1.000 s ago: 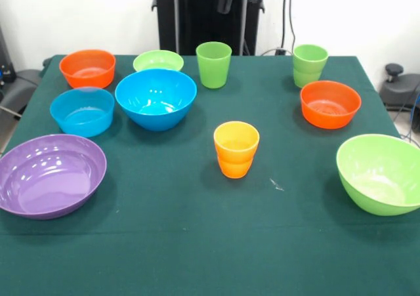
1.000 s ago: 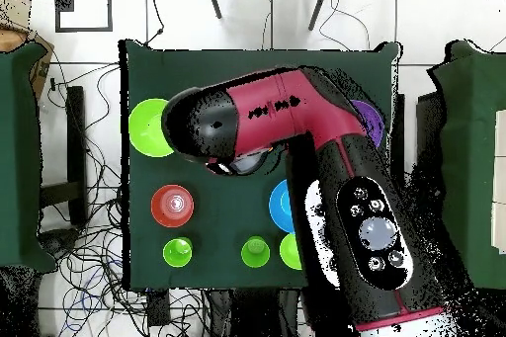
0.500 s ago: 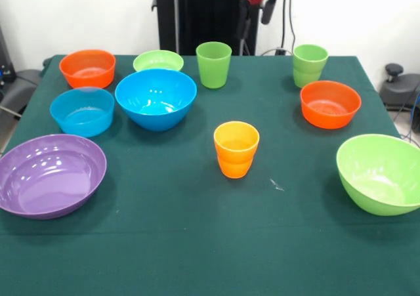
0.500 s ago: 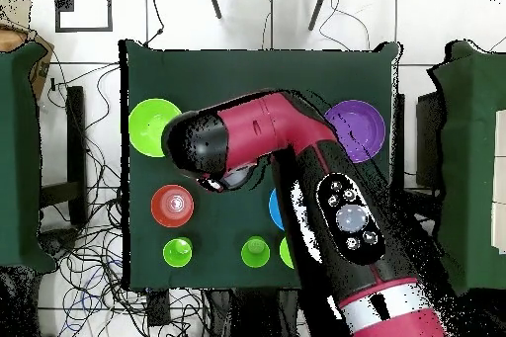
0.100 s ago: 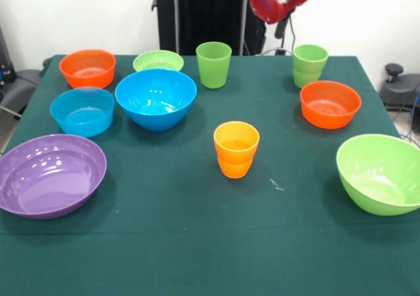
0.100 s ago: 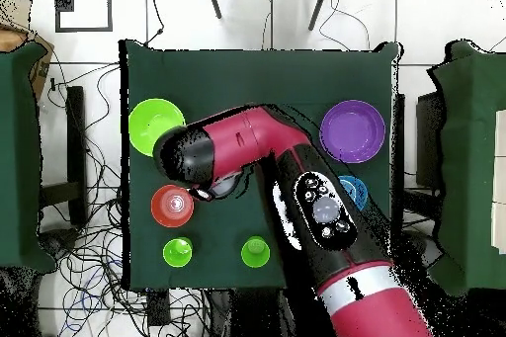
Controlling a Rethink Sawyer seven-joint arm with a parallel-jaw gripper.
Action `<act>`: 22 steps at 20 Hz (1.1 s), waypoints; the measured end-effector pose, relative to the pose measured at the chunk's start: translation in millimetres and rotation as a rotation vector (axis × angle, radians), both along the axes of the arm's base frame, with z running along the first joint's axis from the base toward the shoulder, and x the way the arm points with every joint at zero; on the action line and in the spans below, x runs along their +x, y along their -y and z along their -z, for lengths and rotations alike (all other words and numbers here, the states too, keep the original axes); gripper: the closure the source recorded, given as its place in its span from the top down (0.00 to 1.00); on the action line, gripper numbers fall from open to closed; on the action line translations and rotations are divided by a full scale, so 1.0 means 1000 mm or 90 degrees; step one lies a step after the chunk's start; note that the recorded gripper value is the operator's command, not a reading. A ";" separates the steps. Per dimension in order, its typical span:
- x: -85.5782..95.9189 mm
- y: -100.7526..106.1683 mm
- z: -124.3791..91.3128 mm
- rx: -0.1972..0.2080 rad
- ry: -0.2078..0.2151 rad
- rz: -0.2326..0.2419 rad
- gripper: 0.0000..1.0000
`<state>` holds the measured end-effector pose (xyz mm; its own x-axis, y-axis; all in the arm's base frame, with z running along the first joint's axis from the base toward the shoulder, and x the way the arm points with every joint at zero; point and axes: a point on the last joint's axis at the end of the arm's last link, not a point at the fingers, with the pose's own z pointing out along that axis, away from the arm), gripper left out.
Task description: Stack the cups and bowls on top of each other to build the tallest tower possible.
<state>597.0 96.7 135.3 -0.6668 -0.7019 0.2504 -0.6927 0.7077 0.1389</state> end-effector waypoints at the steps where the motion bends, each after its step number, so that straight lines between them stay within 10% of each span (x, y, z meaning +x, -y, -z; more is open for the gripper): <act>1: -0.002 -0.002 0.003 -0.001 -0.001 0.001 1.00; 22: -0.025 -0.034 0.045 -0.023 0.040 0.053 1.00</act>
<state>572.4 131.1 89.9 -0.7374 -0.6350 0.2304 -0.6380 0.7667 0.0713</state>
